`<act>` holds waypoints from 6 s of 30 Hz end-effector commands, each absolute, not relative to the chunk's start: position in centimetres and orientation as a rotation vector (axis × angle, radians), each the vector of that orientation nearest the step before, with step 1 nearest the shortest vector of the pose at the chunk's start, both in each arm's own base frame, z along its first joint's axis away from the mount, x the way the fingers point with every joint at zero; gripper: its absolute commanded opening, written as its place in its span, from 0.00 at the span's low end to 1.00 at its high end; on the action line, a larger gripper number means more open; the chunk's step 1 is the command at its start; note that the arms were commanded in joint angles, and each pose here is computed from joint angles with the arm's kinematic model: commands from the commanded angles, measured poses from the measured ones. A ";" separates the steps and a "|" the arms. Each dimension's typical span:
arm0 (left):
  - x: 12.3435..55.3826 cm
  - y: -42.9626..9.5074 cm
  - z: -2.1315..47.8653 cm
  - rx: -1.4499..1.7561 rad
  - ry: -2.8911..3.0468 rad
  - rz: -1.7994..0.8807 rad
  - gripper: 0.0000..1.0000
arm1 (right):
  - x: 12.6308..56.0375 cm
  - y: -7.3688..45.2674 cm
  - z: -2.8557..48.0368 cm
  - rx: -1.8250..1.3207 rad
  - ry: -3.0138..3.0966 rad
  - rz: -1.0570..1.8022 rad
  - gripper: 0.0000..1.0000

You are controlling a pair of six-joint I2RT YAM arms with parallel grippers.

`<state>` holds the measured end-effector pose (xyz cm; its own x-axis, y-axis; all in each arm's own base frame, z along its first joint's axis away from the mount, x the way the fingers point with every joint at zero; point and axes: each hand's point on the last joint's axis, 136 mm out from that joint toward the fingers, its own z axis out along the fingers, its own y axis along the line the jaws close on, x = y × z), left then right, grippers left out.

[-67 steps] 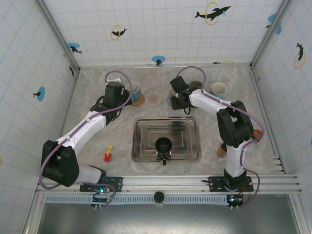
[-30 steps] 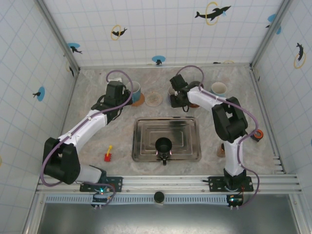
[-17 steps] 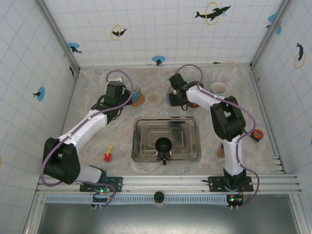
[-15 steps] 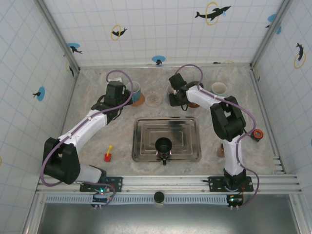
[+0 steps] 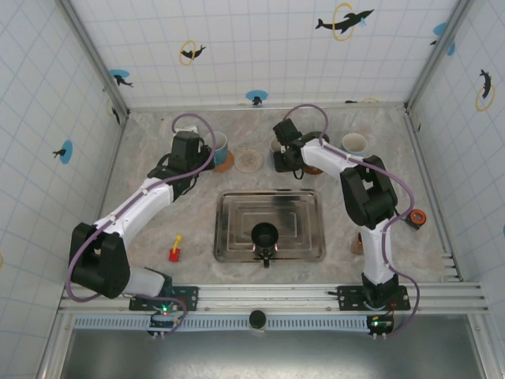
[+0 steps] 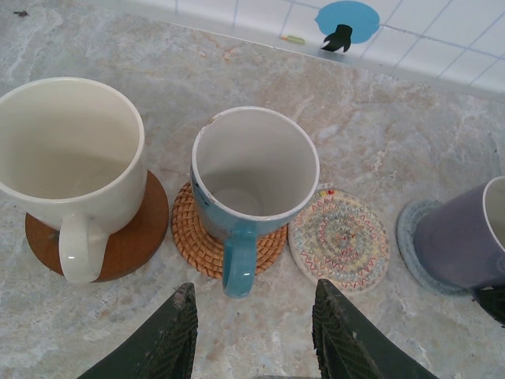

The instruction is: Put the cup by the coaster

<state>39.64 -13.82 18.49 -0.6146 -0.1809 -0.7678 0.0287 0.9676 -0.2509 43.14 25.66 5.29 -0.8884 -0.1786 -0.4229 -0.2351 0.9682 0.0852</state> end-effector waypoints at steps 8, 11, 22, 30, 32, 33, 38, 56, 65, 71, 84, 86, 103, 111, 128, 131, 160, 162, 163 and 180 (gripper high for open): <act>40.2 -14.5 20.0 -0.074 2.178 -0.319 0.41 | 43.3 26.0 7.8 -0.289 2.649 0.194 0.00; 40.2 -14.5 20.0 -0.074 2.176 -0.320 0.41 | 43.2 25.9 7.9 -0.287 2.649 0.192 0.00; 40.1 -14.4 20.0 -0.075 2.176 -0.319 0.41 | 42.8 25.6 8.3 -0.286 2.647 0.186 0.00; 40.1 -14.4 20.1 -0.076 2.174 -0.321 0.41 | 42.6 25.5 8.0 -0.283 2.652 0.180 0.00; 40.1 -14.4 20.1 -0.075 2.174 -0.321 0.41 | 42.6 25.5 7.9 -0.282 2.656 0.179 0.00; 40.1 -14.4 20.2 -0.075 2.174 -0.321 0.41 | 42.6 25.5 7.8 -0.282 2.658 0.180 0.00; 40.0 -14.4 20.2 -0.075 2.175 -0.321 0.41 | 42.5 25.4 7.7 -0.277 2.663 0.176 0.00; 39.8 -14.2 20.5 -0.079 2.168 -0.318 0.41 | 42.1 25.4 8.4 -0.278 2.650 0.181 0.37; 39.3 -14.0 20.8 -0.078 2.160 -0.319 0.41 | 41.3 25.0 9.7 -0.269 2.624 0.179 0.44; 39.1 -14.0 21.3 -0.085 2.146 -0.332 0.41 | 40.1 24.4 11.9 -0.272 2.579 0.153 0.45; 38.4 -14.7 22.9 -0.073 2.109 -0.424 0.42 | 40.2 23.9 26.1 -0.123 2.188 0.303 0.48; 38.2 -15.1 23.2 -0.068 2.099 -0.456 0.42 | 40.2 24.1 29.4 -0.111 2.095 0.355 0.49; 35.7 -17.9 26.4 -0.001 2.035 -0.611 0.43 | 36.3 20.8 31.0 0.149 1.838 0.616 0.52; 32.3 -22.3 28.9 0.179 1.999 -0.682 0.43 | 35.9 21.5 30.6 0.137 1.838 0.680 0.53; 23.3 -23.2 27.4 0.403 2.185 -0.721 0.47 | 35.5 21.3 29.9 0.133 1.838 0.684 0.54; 22.4 -22.6 26.1 0.387 2.229 -0.723 0.47 | 35.5 21.4 29.6 0.133 1.839 0.689 0.55; 12.2 -23.7 17.0 0.522 2.537 -0.780 0.55 | 35.2 20.7 28.5 0.150 1.848 0.666 0.62; 11.7 -24.3 16.4 0.546 2.551 -0.781 0.55 | 35.2 20.6 28.5 0.153 1.847 0.664 0.63; 11.4 -24.5 16.1 0.560 2.558 -0.778 0.55 | 35.2 20.6 28.5 0.153 1.848 0.664 0.63; 9.2 -29.3 10.8 0.774 2.687 -0.681 0.63 | 35.0 19.2 28.1 0.182 1.843 0.643 0.71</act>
